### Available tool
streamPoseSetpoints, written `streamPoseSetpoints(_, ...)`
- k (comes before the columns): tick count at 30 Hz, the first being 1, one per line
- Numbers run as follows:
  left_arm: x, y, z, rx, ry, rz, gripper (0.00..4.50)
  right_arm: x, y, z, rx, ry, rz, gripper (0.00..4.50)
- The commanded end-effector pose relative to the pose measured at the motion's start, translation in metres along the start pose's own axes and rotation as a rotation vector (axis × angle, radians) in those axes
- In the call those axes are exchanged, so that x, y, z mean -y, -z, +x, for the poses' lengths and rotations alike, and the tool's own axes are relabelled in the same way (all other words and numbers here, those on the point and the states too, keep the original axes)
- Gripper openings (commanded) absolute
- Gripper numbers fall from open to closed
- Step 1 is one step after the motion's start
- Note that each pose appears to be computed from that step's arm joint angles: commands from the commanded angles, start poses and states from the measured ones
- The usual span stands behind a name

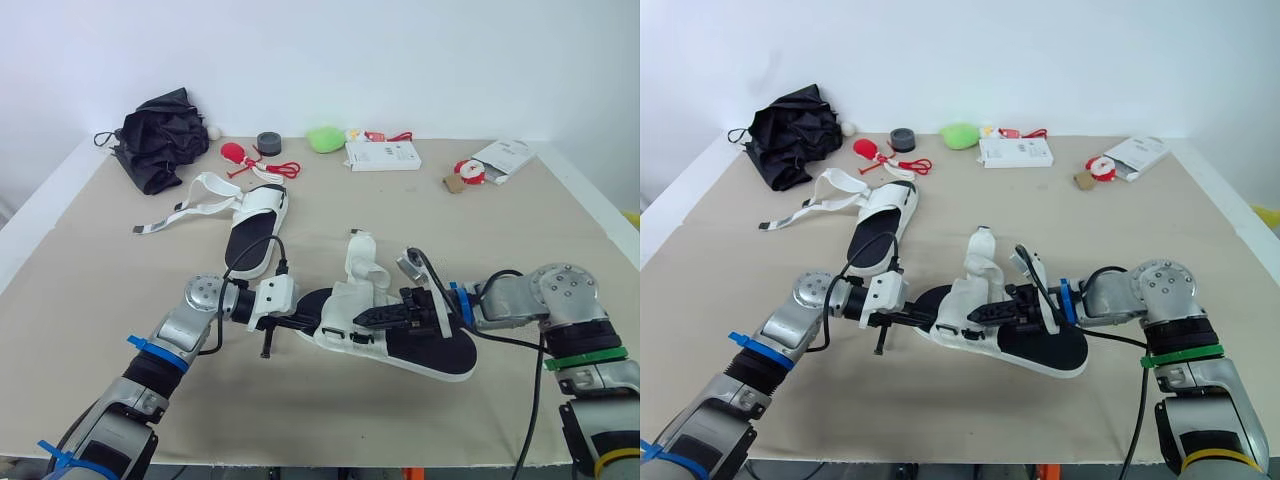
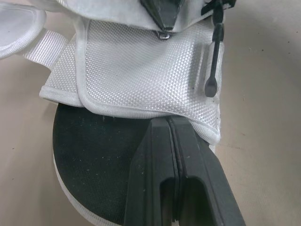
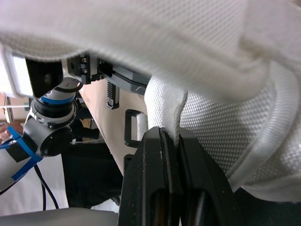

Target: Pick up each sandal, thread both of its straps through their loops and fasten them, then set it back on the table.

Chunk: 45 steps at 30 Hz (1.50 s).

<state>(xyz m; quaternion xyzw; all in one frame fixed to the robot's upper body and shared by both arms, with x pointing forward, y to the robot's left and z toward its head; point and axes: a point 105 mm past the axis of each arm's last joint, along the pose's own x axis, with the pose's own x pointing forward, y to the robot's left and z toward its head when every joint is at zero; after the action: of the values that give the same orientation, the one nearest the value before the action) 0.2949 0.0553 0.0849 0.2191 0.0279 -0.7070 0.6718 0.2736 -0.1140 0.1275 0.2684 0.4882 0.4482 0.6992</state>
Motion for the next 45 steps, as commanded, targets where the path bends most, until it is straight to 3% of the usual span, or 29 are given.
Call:
streamPoseSetpoints(1, 0.041, 0.06, 0.007, -0.187, 0.116, -0.202, 0.0, -0.014, 0.006, -0.003, -0.033, -0.033, -0.085, 0.08)
streamPoseSetpoints(6, 0.041, 0.06, 0.007, -0.187, 0.117, -0.201, 0.0, -0.022, 0.015, 0.006, -0.046, 0.013, -0.296, 0.08)
streamPoseSetpoints(10, 0.041, 0.059, 0.008, -0.185, 0.118, -0.2, 0.0, -0.006, 0.022, 0.016, -0.088, 0.151, -0.454, 0.08)
streamPoseSetpoints(12, 0.041, 0.058, 0.008, -0.184, 0.118, -0.2, 0.0, -0.006, 0.019, 0.014, -0.073, 0.144, -0.491, 0.6)
streamPoseSetpoints(13, 0.041, 0.058, 0.008, -0.183, 0.118, -0.2, 0.0, -0.007, 0.018, 0.012, -0.065, 0.131, -0.509, 1.2)
streamPoseSetpoints(14, 0.041, 0.058, 0.008, -0.183, 0.118, -0.201, 0.0, -0.007, 0.014, 0.01, -0.048, 0.128, -0.52, 1.2)
streamPoseSetpoints(17, 0.041, 0.058, 0.009, -0.182, 0.118, -0.201, 0.0, -0.003, 0.005, 0.0, -0.013, 0.139, -0.541, 2.35)
streamPoseSetpoints(21, 0.04, 0.057, 0.01, -0.18, 0.12, -0.201, 0.0, -0.023, -0.003, -0.024, 0.054, 0.063, -0.578, 3.73)
streamPoseSetpoints(28, 0.036, 0.057, 0.012, -0.177, 0.122, -0.196, 0.0, -0.056, 0.022, -0.057, 0.077, 0.064, -0.73, 3.73)
streamPoseSetpoints(33, 0.037, 0.057, 0.013, -0.173, 0.128, -0.197, 0.0, -0.046, 0.06, -0.034, 0.04, 0.083, -0.654, 3.73)
streamPoseSetpoints(38, 0.036, 0.056, 0.016, -0.169, 0.137, -0.194, 0.0, -0.047, 0.078, -0.013, 0.033, 0.064, -0.599, 3.73)
streamPoseSetpoints(45, 0.034, 0.055, 0.018, -0.167, 0.144, -0.188, 0.0, -0.03, 0.055, -0.013, 0.093, 0.153, -0.54, 3.73)
